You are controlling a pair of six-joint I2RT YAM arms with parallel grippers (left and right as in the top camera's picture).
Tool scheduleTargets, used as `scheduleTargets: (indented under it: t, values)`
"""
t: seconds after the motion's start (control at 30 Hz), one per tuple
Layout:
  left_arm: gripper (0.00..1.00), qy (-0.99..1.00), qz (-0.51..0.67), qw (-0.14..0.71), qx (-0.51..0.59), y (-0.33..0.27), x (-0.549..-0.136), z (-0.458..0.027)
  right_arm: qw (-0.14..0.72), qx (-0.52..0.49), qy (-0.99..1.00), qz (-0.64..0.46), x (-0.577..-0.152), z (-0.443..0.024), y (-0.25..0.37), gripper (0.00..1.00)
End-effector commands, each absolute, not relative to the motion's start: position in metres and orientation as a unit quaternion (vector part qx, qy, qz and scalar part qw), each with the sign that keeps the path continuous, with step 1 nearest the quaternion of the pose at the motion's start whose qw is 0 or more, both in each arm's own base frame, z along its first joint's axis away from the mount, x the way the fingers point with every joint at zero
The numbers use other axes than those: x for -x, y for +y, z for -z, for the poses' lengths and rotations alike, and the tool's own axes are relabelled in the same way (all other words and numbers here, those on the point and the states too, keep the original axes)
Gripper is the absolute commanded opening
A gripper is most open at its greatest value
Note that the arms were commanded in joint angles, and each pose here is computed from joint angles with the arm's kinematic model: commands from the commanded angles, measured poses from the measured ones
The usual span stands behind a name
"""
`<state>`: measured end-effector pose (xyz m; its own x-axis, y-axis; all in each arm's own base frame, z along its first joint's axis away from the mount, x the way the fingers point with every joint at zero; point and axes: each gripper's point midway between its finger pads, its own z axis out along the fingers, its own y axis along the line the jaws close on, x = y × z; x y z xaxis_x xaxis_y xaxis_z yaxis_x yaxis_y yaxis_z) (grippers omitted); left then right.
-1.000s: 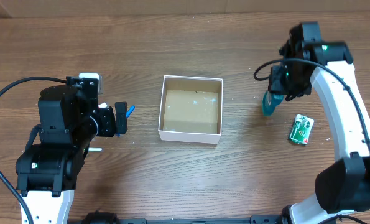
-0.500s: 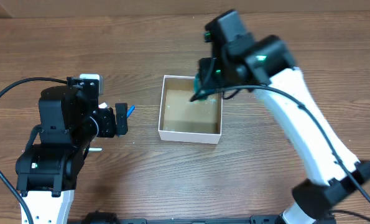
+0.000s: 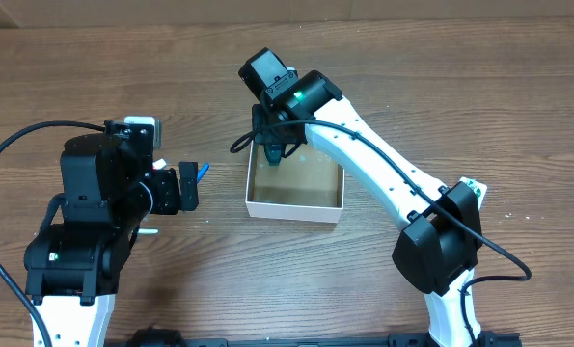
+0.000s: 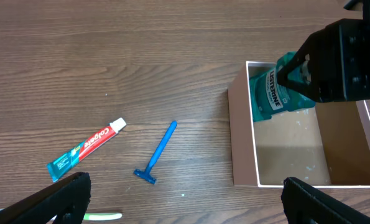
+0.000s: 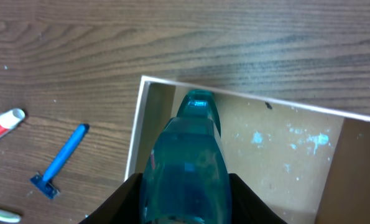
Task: Pack container
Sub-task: 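Lift the mouthwash bottle with the right gripper and place it upright in the box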
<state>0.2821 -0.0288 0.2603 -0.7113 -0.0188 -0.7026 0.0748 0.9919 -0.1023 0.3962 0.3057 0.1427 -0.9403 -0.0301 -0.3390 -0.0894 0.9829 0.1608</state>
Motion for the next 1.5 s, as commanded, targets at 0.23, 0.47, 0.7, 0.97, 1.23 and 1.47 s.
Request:
scheduleTargets:
  t: [0.23, 0.47, 0.7, 0.97, 1.23, 1.47]
  values:
    - [1.00, 0.918, 0.066, 0.391, -0.010, -0.029, -0.284, -0.271, 0.182, 0.017, 0.980, -0.080, -0.399, -0.143, 0.299, 0.04]
    - [1.00, 0.919, 0.066, 0.389, -0.010, -0.029, -0.284, -0.270, 0.179, 0.017, 0.981, -0.077, -0.398, -0.129, 0.299, 0.06]
    - [1.00, 0.922, 0.066, 0.382, -0.010, -0.029, -0.281, -0.267, 0.178, 0.019, 0.981, -0.079, -0.398, -0.129, 0.300, 0.65]
    - [1.00, 0.923, 0.065, 0.380, -0.010, -0.028, -0.280, -0.266, 0.182, 0.047, 0.979, -0.075, -0.395, -0.139, 0.298, 0.73]
    - [1.00, 0.923, 0.063, 0.380, -0.009, -0.027, -0.280, -0.266, 0.291, 0.087, 0.946, -0.111, -0.381, -0.284, 0.276, 0.96]
    - [1.00, 0.923, 0.062, 0.380, -0.009, -0.027, -0.280, -0.266, 0.326, -0.118, 0.935, -0.072, -0.371, -0.347, 0.128, 1.00]
